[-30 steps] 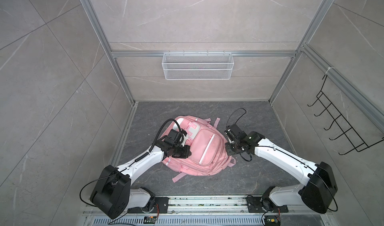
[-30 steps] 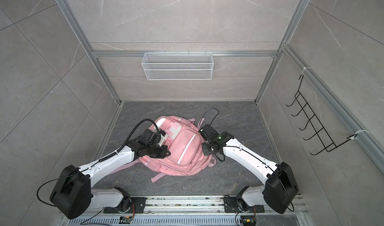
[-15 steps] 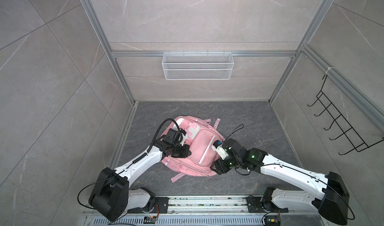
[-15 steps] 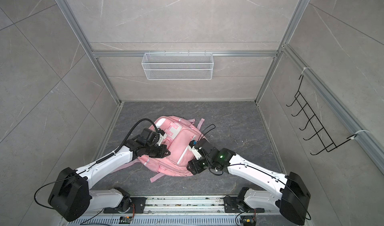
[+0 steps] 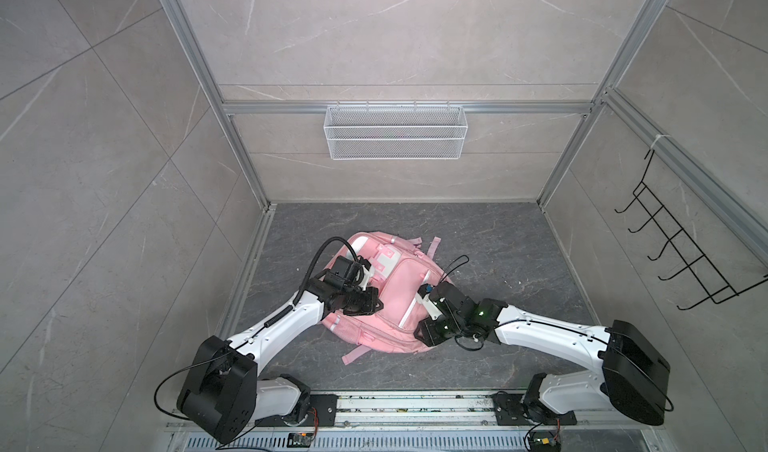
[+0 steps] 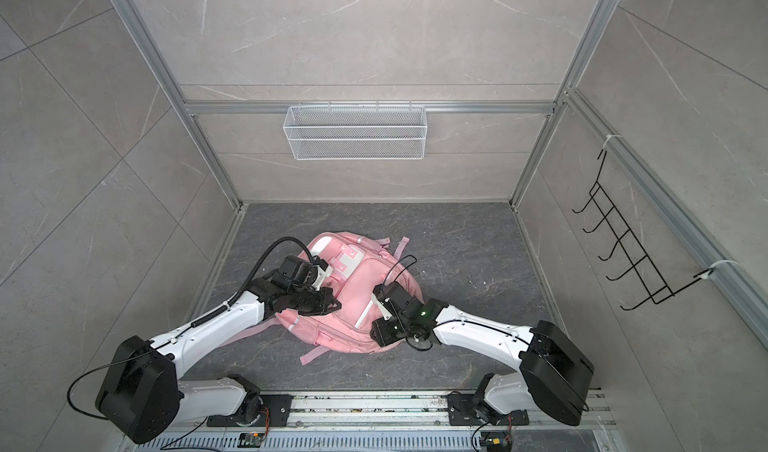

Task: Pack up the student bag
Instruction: 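Drag the zipper pull along the opening with the right gripper to close it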

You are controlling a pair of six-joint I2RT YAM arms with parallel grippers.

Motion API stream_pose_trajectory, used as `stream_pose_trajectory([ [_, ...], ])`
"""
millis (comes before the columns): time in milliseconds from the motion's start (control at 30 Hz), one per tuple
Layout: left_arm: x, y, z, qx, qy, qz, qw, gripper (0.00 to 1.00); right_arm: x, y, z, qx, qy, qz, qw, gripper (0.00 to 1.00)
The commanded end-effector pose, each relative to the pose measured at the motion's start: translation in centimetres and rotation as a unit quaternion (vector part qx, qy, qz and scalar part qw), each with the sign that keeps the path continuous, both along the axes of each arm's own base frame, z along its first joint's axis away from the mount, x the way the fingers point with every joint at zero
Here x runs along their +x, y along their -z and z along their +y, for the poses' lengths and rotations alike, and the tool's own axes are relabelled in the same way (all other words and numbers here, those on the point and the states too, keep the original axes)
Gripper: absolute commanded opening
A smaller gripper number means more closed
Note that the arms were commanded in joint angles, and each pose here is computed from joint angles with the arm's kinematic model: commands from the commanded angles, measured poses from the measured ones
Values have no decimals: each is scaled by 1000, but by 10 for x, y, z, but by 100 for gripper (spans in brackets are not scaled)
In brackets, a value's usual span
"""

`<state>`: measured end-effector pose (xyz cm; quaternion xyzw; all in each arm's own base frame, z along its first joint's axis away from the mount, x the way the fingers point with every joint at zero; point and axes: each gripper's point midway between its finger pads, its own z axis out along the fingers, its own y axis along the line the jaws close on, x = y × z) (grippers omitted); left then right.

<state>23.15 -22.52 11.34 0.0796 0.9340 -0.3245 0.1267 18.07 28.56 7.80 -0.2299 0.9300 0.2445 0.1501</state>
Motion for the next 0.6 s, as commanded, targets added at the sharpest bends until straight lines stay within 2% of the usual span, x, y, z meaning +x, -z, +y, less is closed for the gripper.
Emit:
stream_pose_trajectory([
  [0,-4,-28,-14,-59,17,-11,998,0,8,3,6,-6,9,-11,1000,40],
  [133,-1,-30,-17,-65,14,-12,998,0,10,9,-1,-27,15,-20,999,34],
  [300,0,-31,-18,-71,11,-11,997,0,15,8,-17,-58,32,-47,997,18],
  [467,2,-33,-16,-74,8,-10,997,0,17,-8,-29,-59,39,-76,995,1],
  [567,4,-33,-11,-73,5,-12,997,0,18,-21,-40,-65,50,-96,992,0],
])
